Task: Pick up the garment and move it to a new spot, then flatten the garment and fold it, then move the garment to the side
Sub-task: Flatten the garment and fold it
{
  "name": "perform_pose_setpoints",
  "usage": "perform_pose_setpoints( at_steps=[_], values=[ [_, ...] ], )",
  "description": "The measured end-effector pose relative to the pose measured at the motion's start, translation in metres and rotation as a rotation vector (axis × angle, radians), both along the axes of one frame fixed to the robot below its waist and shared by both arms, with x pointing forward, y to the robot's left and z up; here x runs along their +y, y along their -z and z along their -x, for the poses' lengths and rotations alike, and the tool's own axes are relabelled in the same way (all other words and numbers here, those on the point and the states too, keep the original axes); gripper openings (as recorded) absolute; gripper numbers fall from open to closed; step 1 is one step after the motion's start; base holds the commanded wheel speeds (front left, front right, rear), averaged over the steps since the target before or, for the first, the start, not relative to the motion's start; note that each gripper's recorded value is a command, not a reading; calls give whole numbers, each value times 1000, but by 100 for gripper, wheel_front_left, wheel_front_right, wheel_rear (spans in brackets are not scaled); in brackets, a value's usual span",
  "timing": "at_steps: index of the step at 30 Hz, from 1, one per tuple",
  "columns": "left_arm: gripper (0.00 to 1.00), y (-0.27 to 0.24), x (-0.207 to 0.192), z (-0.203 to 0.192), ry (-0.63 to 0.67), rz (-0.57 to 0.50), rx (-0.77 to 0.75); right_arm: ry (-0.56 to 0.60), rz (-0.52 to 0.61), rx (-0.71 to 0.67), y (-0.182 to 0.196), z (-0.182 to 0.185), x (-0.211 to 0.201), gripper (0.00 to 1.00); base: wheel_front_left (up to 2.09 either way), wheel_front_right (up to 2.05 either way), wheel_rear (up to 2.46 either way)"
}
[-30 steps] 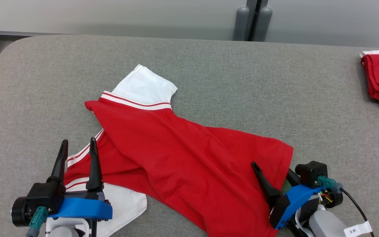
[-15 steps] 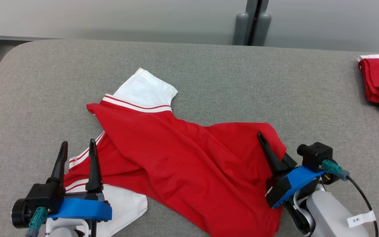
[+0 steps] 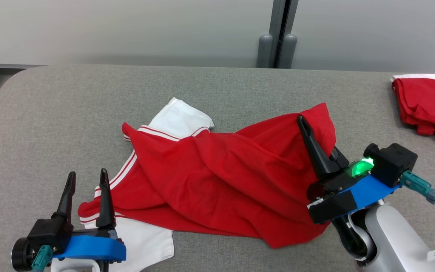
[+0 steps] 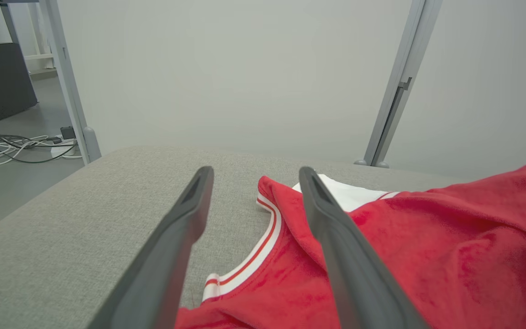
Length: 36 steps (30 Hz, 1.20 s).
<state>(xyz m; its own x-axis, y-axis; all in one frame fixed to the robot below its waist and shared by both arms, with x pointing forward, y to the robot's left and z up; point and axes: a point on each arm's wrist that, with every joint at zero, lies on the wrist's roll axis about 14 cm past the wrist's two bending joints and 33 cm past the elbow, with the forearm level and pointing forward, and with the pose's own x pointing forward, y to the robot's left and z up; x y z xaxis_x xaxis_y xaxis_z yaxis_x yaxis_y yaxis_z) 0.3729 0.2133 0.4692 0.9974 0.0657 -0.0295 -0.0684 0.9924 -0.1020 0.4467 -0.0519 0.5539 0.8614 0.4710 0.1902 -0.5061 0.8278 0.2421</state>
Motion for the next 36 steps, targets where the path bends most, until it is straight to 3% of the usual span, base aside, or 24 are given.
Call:
perform_pose_setpoints(
  at_steps=[8, 12, 23, 24, 25, 28, 36],
  values=[
    [100, -2, -1, 5, 2, 6, -6, -12, -5, 18, -12, 17, -2, 0, 0, 0, 0],
    [100, -2, -2, 5, 7, 11, -7, 19, 7, 89, 5, 20, -14, 0, 0, 0, 0],
    [100, 2, -8, -7, 27, 15, 1, 158, 121, 212, 52, -26, -58, 0, 0, 0, 0],
    [100, 2, -9, -9, 29, 15, 1, 173, 136, 243, 61, -31, -63, 55, 0, 0, 0],
    [100, 3, -9, -9, 30, 15, 3, 185, 172, 276, 72, -34, -68, 100, 0, 0, 0],
    [100, 3, -11, -11, 35, 15, 5, 229, 251, 335, 97, -42, -87, 100, 0, 0, 0],
    [100, 5, -6, -12, 22, 16, 10, 297, 271, 347, 116, -41, -112, 100, 0, 0, 0]
  ],
)
